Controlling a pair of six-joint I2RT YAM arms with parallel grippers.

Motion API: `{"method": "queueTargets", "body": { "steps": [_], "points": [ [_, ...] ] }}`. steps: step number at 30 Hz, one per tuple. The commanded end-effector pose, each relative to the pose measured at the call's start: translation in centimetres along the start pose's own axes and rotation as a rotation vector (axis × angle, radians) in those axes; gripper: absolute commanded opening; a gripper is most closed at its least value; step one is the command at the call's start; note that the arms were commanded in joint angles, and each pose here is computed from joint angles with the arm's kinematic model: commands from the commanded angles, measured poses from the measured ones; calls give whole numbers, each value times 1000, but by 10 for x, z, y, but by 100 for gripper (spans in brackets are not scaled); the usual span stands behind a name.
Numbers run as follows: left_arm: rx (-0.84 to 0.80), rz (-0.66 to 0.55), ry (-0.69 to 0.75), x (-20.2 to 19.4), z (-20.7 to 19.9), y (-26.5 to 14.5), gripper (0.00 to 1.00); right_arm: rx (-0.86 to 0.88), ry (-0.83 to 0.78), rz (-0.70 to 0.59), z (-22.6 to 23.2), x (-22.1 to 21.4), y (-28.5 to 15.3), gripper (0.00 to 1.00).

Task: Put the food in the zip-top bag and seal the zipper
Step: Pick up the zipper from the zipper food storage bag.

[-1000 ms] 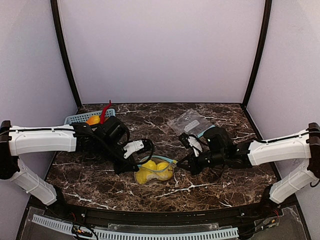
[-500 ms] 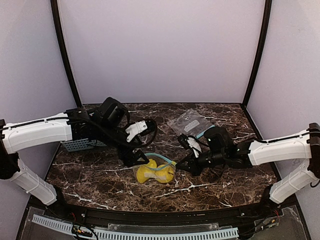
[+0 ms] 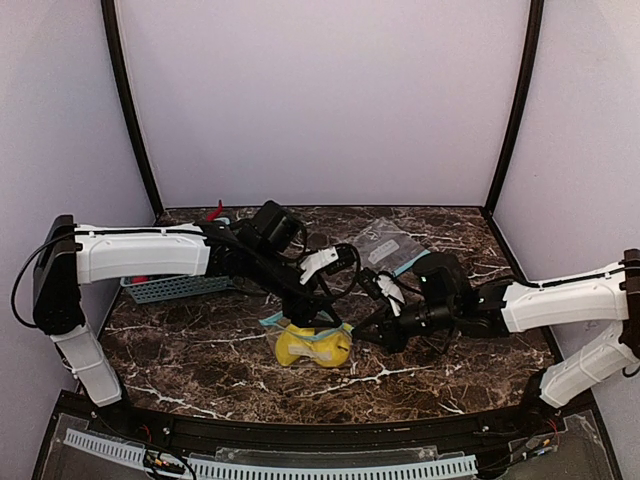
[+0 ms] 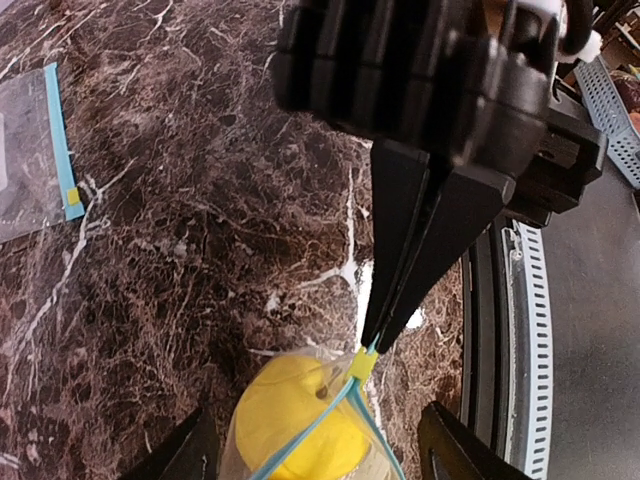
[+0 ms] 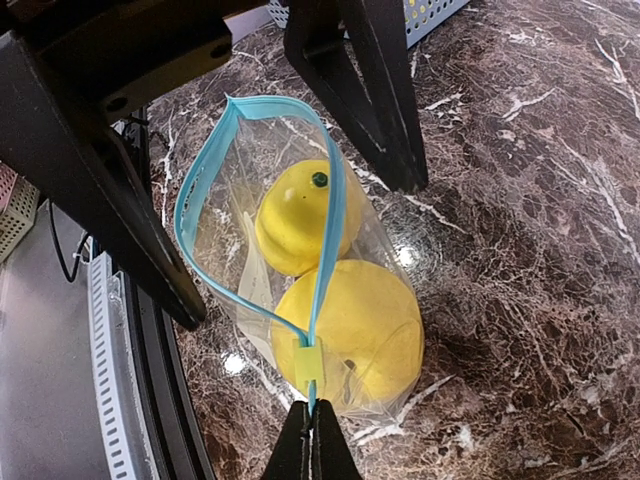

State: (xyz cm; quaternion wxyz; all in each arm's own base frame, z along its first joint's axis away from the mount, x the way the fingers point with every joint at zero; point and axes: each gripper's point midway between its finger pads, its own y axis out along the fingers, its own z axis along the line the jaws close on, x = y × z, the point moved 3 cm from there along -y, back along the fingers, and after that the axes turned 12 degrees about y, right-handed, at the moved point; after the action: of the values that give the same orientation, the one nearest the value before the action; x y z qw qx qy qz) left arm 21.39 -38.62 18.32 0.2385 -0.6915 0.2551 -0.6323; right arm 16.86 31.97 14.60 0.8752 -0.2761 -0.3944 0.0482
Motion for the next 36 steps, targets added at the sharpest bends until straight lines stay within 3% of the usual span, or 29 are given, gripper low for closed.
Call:
{"method": "queueTargets", "body": {
  "steps": [1, 10, 19, 36],
  "points": [
    [-48, -121, 41, 25, -2, -1, 64, 30, -28, -34, 4, 5, -3, 0],
    [-109, -94, 3, 7, -3, 21, 41, 29, -27, -37, 4, 5, -1, 0],
    [-159, -68, -14, -6, -10, 33, 37, 30, -27, -44, 4, 8, -2, 0],
    [-188, -22, -2, -14, -20, 39, 15, -5, -13, -53, -1, 9, -1, 0]
  ]
}}
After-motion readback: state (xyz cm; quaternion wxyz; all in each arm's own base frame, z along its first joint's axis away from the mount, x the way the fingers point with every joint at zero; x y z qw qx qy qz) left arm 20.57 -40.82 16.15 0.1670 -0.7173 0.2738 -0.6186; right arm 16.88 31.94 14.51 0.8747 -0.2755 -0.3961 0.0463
